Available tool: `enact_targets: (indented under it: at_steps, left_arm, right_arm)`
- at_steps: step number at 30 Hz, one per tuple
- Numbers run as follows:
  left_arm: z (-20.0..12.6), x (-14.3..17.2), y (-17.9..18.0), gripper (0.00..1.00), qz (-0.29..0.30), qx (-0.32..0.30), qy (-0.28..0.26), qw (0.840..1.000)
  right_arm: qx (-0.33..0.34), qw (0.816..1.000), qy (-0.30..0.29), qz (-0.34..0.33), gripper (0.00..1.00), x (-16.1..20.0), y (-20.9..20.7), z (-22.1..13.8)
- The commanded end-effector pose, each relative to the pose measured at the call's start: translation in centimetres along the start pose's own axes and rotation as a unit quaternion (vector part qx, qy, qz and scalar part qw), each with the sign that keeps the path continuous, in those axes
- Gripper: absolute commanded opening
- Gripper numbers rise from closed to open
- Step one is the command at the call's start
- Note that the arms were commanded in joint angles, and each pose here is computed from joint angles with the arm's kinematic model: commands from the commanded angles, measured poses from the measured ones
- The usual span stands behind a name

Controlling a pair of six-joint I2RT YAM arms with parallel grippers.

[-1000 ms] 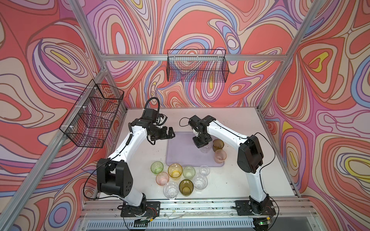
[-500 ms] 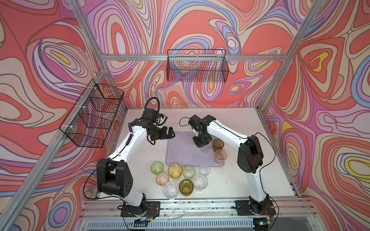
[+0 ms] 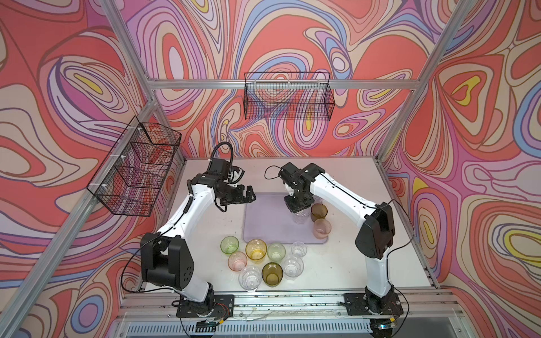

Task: Place the glasses into the tray
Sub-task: Place the glass on the tray, then pick up the glass from the bottom-center of the table.

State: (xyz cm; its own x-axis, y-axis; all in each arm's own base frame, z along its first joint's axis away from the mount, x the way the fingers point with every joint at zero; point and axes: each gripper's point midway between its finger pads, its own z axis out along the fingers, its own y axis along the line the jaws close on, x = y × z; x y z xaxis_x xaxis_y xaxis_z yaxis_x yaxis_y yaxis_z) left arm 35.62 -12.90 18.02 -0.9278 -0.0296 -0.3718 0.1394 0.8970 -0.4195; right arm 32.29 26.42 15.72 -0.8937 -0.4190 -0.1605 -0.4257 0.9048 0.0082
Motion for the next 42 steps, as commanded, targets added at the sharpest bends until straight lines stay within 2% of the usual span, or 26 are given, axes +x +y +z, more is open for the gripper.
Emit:
enact_targets:
  at_steps: [1,8,26,42]
  left_arm:
    - [-1.3,-0.3,-1.0,1.0,0.017,0.01,-0.014,1.0]
    - [-1.4,-0.3,-1.2,1.0,0.017,0.014,-0.015,1.0]
    - [-1.3,-0.3,-1.2,1.0,0.016,0.013,-0.014,1.0]
    - [-1.4,-0.3,-1.3,1.0,0.017,0.016,-0.016,1.0]
  right_arm:
    - [0.001,1.0,-0.004,0.013,0.31,1.6,0.3,-2.3]
    - [-0.007,1.0,0.007,0.02,0.31,4.7,1.6,-3.3]
    - [-0.012,0.999,0.033,0.031,0.33,10.0,4.8,-2.5]
    - [-0.027,0.999,0.038,0.029,0.33,11.2,7.0,-0.6]
